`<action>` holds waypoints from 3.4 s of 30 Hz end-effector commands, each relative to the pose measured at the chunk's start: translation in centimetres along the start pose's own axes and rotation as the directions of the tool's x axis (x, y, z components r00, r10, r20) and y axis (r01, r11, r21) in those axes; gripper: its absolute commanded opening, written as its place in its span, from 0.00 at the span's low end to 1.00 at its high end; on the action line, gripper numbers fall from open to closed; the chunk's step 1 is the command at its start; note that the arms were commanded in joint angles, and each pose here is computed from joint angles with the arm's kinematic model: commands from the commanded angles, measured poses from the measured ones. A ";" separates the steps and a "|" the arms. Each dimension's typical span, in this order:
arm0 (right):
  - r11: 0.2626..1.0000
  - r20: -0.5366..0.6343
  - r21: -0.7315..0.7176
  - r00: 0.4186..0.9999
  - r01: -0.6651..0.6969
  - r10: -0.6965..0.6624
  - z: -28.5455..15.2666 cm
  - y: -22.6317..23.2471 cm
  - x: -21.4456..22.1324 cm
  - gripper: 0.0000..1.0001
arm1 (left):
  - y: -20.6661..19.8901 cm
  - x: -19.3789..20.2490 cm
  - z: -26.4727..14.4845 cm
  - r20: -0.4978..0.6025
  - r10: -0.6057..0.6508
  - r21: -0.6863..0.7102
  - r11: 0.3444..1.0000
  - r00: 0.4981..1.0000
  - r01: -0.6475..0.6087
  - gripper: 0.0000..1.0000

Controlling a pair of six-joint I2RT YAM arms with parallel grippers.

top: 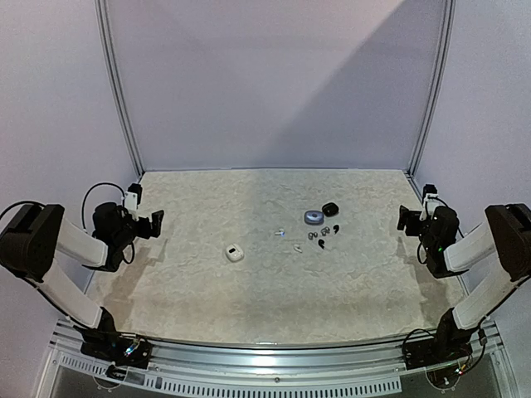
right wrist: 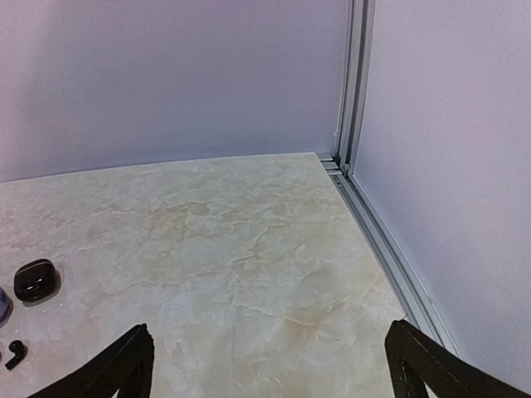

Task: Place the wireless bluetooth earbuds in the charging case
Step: Pick up the charging case from the center of the board, then pass from the left arm to the right

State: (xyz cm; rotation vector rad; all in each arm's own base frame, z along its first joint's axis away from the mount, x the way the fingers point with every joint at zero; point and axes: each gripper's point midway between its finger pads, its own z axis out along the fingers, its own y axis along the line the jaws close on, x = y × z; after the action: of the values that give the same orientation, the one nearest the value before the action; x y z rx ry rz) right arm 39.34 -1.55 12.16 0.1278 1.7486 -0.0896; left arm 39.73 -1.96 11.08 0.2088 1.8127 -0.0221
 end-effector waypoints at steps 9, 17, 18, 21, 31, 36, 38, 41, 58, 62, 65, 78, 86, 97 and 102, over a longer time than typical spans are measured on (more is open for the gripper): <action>0.999 0.024 0.032 1.000 0.002 -0.003 0.4 -0.5 -0.9 0.99 | 0.2 -1.1 0.4 0.024 -0.010 -0.017 1.000 1.000 0.011 0.99; 0.995 -0.023 -0.095 0.999 -0.029 0.027 -0.6 1.9 -8.2 0.99 | -2.1 -5.3 3.2 -0.409 0.025 0.232 0.969 0.912 0.078 0.99; 0.990 -0.036 -0.130 0.998 -0.053 0.048 -0.8 2.5 -8.8 0.99 | -3.5 -5.8 2.8 -0.452 0.035 0.300 0.947 0.891 0.114 0.99; 0.966 -0.113 -0.192 0.982 -0.174 0.154 -1.0 4.0 -9.9 0.99 | -9.4 -5.8 0.5 -0.546 0.168 0.472 0.871 0.821 0.135 0.99; 0.916 -0.312 -0.331 0.942 -0.227 0.121 -3.1 13.7 -8.8 0.99 | -24.5 0.3 -3.7 -0.458 0.672 0.775 0.623 0.582 -0.108 0.99; 0.923 -0.343 -0.308 0.932 -0.232 0.120 -4.1 16.1 -7.3 0.98 | -27.0 3.0 -2.9 -0.471 0.697 0.766 0.628 0.541 -0.142 0.99; 0.923 -0.350 -0.305 0.929 -0.233 0.119 -4.5 17.1 -6.7 0.98 | -27.1 3.9 -2.3 -0.502 0.680 0.745 0.654 0.534 -0.132 0.99; 0.913 -0.357 -0.328 0.927 -0.241 0.116 -5.0 19.0 -6.3 0.98 | -26.9 5.1 -1.8 -0.532 0.665 0.722 0.679 0.524 -0.129 0.99; 0.873 -0.419 -0.417 0.906 -0.253 0.063 -5.0 24.9 -4.0 0.98 | -27.8 8.8 -0.4 -0.566 0.653 0.713 0.694 0.504 -0.099 0.76; 0.871 -0.431 -0.419 0.901 -0.256 0.057 -5.0 25.1 -4.0 0.98 | -27.9 9.0 -0.5 -0.569 0.661 0.722 0.686 0.490 -0.086 0.63; 0.868 -0.430 -0.425 0.901 -0.255 0.054 -5.0 25.3 -4.4 0.98 | -27.9 8.8 -0.9 -0.564 0.674 0.735 0.673 0.477 -0.082 0.48; 0.762 -0.418 -0.582 0.908 -0.284 0.018 -6.5 29.3 -11.7 0.98 | -20.5 -5.1 -5.7 -0.466 0.802 0.726 0.588 0.374 -0.358 0.00; 0.636 -0.381 -0.708 0.925 -0.305 0.020 -9.1 31.5 -17.0 0.90 | -20.7 -17.6 -9.3 -0.064 0.826 0.595 0.482 0.560 -0.643 0.00; 0.305 -0.374 -0.888 0.927 -0.345 -0.041 -17.2 36.7 -19.3 0.83 | -32.5 -23.1 -11.1 0.495 0.570 0.418 0.506 0.656 -0.754 0.00; 0.267 -0.360 -0.903 0.932 -0.338 -0.039 -18.3 38.6 -18.6 0.85 | -33.8 -23.6 -8.9 0.470 0.527 0.419 0.573 0.708 -0.704 0.00</action>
State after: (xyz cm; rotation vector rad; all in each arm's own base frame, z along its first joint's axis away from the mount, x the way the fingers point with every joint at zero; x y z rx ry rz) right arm 31.29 36.91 33.30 -0.6016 1.8658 1.1842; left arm 30.21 -35.16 28.65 1.3918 1.3884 -0.0476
